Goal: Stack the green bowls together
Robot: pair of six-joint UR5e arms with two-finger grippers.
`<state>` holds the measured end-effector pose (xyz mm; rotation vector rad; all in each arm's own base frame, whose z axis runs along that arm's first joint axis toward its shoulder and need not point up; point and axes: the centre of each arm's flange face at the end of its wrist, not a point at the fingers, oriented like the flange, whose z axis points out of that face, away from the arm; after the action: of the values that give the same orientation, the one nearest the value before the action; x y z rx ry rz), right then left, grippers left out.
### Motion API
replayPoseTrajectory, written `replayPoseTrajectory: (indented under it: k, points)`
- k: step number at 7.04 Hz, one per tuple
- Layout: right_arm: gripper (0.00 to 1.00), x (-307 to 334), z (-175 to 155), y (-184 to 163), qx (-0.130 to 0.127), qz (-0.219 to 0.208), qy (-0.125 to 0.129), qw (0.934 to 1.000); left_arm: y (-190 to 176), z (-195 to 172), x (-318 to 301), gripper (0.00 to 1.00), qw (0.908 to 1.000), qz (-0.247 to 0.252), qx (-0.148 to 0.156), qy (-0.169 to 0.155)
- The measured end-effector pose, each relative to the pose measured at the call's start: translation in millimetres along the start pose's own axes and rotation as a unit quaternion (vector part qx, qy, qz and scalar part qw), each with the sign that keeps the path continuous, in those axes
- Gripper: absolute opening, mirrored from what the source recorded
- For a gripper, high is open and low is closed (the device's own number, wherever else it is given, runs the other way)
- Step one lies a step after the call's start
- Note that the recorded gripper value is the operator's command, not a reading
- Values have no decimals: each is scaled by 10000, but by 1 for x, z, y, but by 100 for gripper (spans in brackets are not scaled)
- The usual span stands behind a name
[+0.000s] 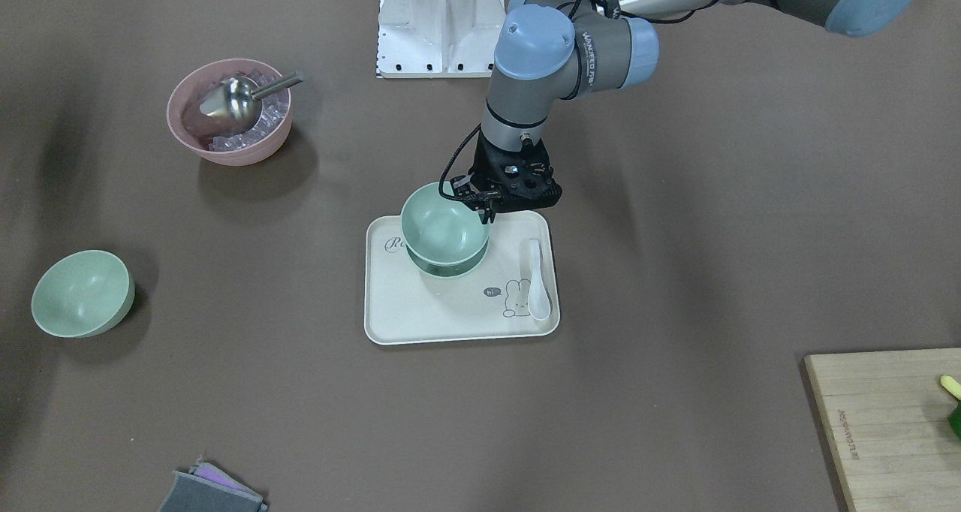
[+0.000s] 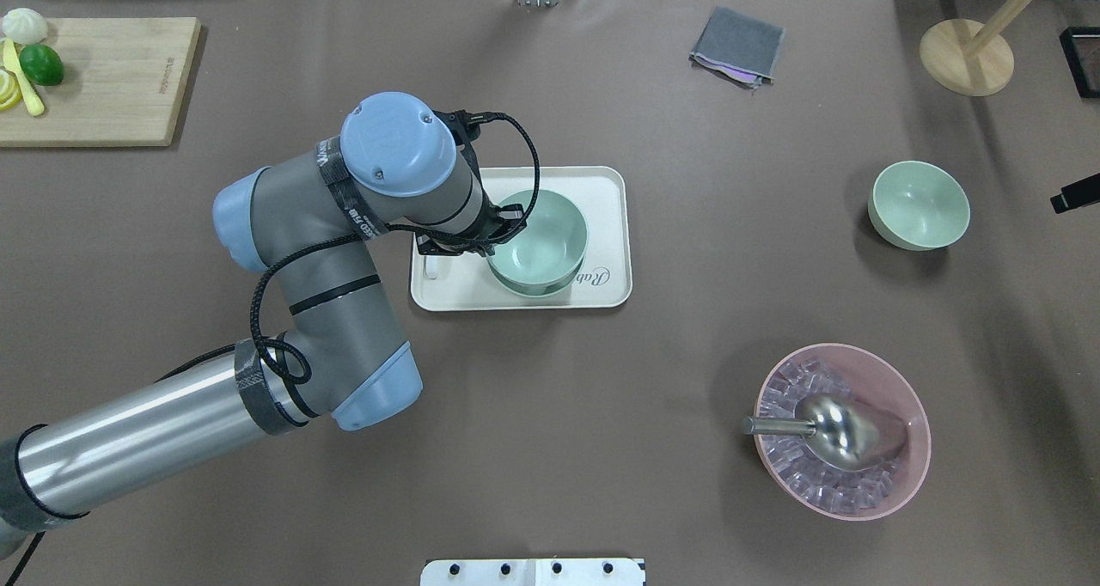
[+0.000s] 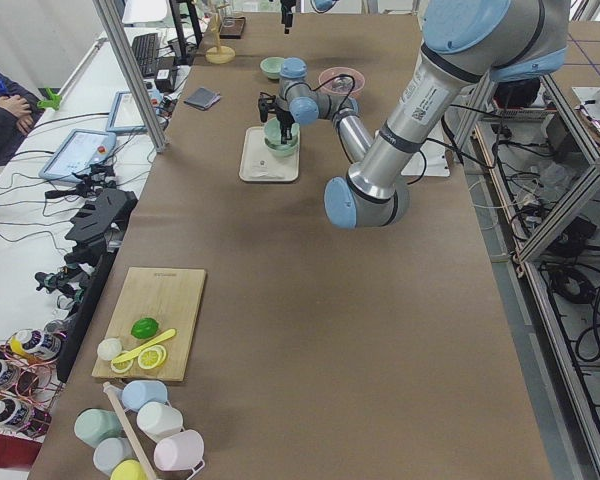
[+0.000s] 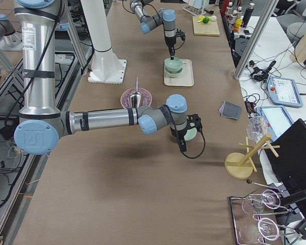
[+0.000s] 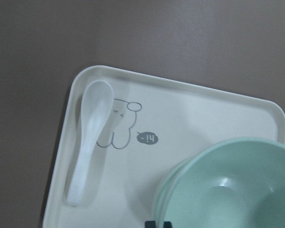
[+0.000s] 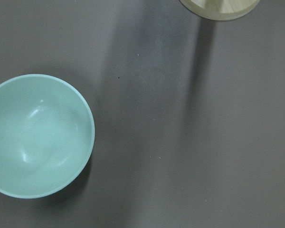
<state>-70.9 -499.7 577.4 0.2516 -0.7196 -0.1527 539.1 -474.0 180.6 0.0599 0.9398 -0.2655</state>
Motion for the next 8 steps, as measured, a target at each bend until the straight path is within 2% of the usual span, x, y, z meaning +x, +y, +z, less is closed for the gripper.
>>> replayPoseTrajectory:
  k: [4, 8]
  points:
    - [100, -1, -1, -1, 15, -4, -8, 10000, -6, 25, -5, 0, 10000, 27, 5, 55]
    - [100, -2, -2, -1, 19, -6, -12, 10000, -8, 31, -7, 0, 10000, 26, 17, 88]
